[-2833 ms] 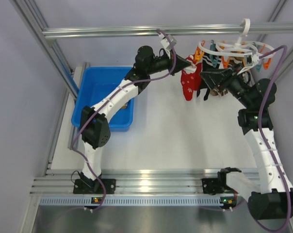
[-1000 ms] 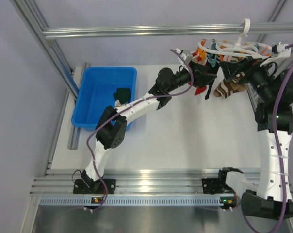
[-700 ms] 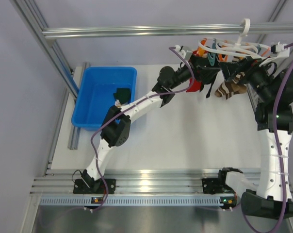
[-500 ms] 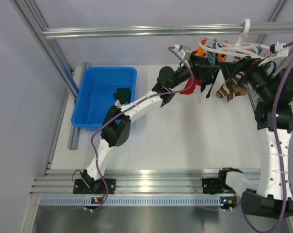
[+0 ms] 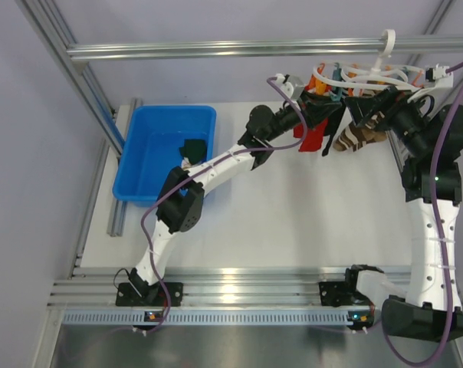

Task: Clip the socks to the hanger
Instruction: Open the clamp at the hanger.

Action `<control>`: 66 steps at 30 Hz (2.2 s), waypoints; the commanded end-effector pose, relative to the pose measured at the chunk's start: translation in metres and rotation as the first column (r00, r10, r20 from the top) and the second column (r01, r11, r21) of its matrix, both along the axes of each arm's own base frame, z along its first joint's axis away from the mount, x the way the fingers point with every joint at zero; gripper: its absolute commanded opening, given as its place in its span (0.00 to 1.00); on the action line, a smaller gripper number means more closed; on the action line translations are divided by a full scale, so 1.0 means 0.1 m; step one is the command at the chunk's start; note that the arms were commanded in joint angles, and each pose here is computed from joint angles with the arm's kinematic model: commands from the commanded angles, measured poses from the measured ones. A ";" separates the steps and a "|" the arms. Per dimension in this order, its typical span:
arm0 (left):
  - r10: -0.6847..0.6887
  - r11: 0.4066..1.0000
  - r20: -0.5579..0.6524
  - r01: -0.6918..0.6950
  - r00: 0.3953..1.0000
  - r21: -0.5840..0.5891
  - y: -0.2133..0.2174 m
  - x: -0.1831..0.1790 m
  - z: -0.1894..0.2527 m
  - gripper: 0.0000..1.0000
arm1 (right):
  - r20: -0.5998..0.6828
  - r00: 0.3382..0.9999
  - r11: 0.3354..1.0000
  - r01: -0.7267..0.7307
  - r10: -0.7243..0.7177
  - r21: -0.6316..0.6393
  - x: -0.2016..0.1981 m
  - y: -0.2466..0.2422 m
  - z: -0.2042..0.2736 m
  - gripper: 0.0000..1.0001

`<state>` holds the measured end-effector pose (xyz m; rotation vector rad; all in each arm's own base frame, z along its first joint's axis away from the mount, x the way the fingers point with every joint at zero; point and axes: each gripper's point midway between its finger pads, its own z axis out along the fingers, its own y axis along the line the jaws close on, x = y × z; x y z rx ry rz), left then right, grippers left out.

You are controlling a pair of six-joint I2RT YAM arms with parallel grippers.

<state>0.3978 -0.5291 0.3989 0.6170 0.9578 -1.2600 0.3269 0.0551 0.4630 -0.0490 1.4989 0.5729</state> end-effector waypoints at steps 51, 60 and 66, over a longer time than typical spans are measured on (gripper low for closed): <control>0.023 0.992 0.340 -0.064 0.940 0.112 0.16 -0.46 0.44 0.00 | 0.452 0.879 0.983 -0.095 0.156 -0.154 0.24 0.38 -0.08 0.61; 0.017 0.990 0.337 -0.063 0.941 0.126 0.14 -0.45 0.40 0.00 | 0.495 0.862 0.989 -0.049 0.112 -0.138 0.31 0.38 0.02 0.59; 0.003 0.990 0.337 -0.050 0.942 0.131 0.11 -0.49 0.39 0.00 | 0.511 0.854 0.991 -0.036 0.096 -0.127 0.34 0.44 0.05 0.54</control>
